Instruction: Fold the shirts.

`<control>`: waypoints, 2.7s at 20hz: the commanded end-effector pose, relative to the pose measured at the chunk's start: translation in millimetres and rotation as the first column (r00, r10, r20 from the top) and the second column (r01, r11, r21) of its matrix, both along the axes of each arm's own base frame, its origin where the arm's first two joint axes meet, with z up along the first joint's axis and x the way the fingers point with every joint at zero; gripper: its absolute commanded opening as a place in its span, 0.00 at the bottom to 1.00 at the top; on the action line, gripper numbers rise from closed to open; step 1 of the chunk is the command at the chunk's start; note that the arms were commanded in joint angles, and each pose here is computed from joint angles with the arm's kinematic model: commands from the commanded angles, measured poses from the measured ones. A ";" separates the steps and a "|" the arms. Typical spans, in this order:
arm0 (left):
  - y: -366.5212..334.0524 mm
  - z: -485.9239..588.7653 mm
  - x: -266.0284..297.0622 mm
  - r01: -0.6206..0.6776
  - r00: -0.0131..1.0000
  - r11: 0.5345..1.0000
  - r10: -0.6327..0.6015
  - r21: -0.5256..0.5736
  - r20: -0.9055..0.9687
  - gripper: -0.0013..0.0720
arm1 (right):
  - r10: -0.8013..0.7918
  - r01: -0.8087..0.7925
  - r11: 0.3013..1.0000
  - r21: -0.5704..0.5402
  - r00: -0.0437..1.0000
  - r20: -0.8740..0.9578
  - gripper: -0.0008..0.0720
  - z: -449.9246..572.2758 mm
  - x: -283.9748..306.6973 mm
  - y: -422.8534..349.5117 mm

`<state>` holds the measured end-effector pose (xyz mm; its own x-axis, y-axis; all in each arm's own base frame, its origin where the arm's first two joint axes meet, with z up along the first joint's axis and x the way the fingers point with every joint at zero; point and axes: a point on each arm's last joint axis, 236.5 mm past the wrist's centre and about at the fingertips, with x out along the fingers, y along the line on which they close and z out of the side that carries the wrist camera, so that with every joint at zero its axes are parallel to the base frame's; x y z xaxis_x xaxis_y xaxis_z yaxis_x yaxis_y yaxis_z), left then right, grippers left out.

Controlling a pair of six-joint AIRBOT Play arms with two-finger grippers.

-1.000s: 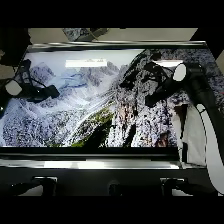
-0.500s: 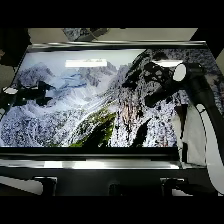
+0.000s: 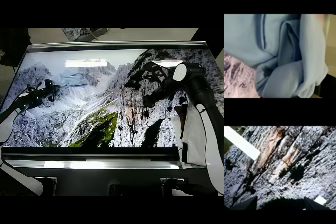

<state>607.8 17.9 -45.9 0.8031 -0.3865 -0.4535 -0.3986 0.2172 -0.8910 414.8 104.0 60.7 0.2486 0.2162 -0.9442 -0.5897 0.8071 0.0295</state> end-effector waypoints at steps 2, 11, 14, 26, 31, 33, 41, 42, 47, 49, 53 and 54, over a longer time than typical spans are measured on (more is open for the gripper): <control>-35.4 78.6 -1.7 0.207 0.947 0.973 -0.225 0.102 0.229 0.07 | 0.042 -0.041 0.999 -0.018 0.998 0.041 0.92 4.3 5.2 -1.8; -195.5 440.6 -221.6 0.371 0.388 0.789 -0.611 0.490 0.690 0.07 | 0.003 0.096 0.974 -0.204 0.897 0.441 0.93 158.6 -34.4 -70.8; -226.4 463.9 -280.7 0.322 0.316 0.723 -0.691 0.611 0.650 0.07 | -0.049 0.153 0.979 -0.134 0.817 0.575 0.93 215.4 -71.8 -76.8; -208.2 154.9 -243.1 0.632 0.585 0.278 -0.783 0.723 -0.211 0.07 | -0.092 0.117 0.985 -0.125 0.977 0.195 0.93 129.5 -134.8 -65.4; -164.6 4.4 -296.1 0.834 0.513 0.269 -0.702 0.483 -0.494 0.07 | -0.034 0.053 0.993 0.108 0.985 -0.170 0.93 -30.6 -137.7 7.9; -160.0 -12.1 -306.5 0.855 0.492 0.269 -0.693 0.444 -0.527 0.07 | -0.027 0.069 0.986 0.154 0.965 -0.263 0.95 -70.4 -146.0 21.3; -113.3 43.0 -268.5 0.815 0.550 0.306 -0.677 0.492 -0.490 0.78 | 0.140 -0.065 0.977 0.202 0.912 -0.385 0.98 -73.0 -180.4 30.4; -101.4 46.7 -269.0 0.816 0.553 0.315 -0.669 0.485 -0.496 0.78 | 0.156 -0.077 0.976 0.204 0.902 -0.404 0.98 -68.1 -189.8 29.2; -70.6 31.8 -298.2 0.859 0.504 0.320 -0.669 0.399 -0.547 0.78 | 0.178 -0.056 0.961 0.272 0.877 -0.446 0.98 -65.0 -228.3 39.4; -72.4 23.5 -310.1 0.872 0.475 0.284 -0.688 0.399 -0.549 0.78 | 0.181 -0.020 0.942 0.336 0.871 -0.457 0.98 -67.3 -241.6 52.6; -100.3 4.1 -327.8 0.887 0.447 0.308 -0.761 0.345 -0.470 0.78 | 0.172 0.023 0.922 0.387 0.870 -0.461 0.98 -72.7 -251.5 63.5; -108.2 2.3 -331.8 0.890 0.441 0.316 -0.780 0.330 -0.444 0.78 | 0.172 0.023 0.922 0.386 0.869 -0.464 0.98 -73.5 -252.4 63.2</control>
